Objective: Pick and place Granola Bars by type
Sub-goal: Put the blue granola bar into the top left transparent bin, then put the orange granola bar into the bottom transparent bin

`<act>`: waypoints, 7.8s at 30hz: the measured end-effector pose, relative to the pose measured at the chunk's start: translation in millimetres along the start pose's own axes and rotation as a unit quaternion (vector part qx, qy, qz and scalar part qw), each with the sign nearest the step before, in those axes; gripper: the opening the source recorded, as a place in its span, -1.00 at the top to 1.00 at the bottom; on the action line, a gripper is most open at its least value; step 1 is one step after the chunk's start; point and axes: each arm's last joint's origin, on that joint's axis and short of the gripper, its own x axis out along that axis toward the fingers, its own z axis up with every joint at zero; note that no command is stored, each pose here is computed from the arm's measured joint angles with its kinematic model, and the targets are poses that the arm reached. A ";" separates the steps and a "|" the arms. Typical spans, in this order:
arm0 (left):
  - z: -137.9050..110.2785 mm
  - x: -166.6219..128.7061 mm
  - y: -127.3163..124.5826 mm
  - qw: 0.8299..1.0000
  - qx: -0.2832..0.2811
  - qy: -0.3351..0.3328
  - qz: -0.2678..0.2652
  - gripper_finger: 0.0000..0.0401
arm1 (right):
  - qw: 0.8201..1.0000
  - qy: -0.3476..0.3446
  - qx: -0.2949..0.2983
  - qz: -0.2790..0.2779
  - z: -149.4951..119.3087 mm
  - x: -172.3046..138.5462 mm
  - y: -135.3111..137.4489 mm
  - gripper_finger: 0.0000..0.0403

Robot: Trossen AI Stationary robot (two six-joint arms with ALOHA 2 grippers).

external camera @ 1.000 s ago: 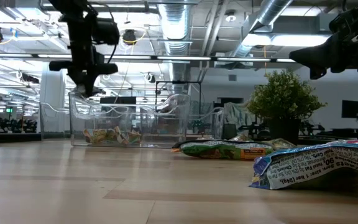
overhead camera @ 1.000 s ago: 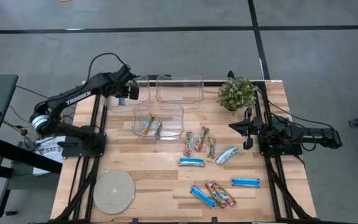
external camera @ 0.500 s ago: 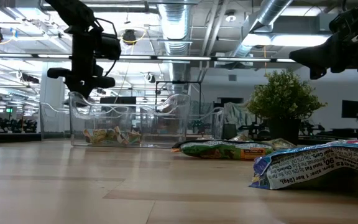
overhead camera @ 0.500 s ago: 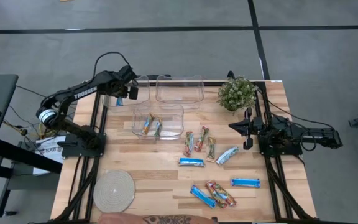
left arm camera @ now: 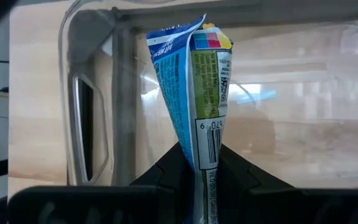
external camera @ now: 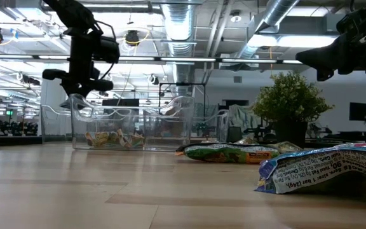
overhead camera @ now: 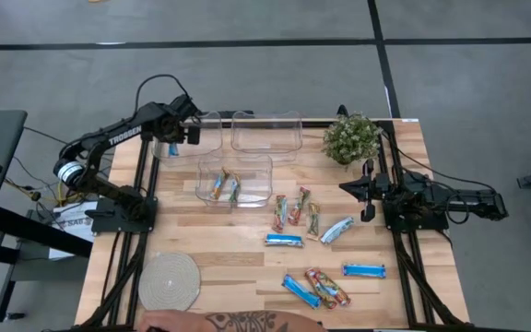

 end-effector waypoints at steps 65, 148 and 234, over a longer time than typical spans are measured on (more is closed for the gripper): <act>25.8 16.6 -30.3 0.996 0.034 -0.006 -0.081 0.33 | 1.000 0.000 0.000 0.000 0.0 0.0 0.0 1.00; -272.9 -95.5 -281.8 0.600 0.691 -0.136 -0.380 0.33 | 1.000 0.000 0.000 0.000 0.0 0.0 0.0 1.00; -228.9 -167.8 -250.7 0.646 0.589 -0.217 -0.434 0.78 | 1.000 0.000 0.000 0.000 0.0 0.0 0.0 1.00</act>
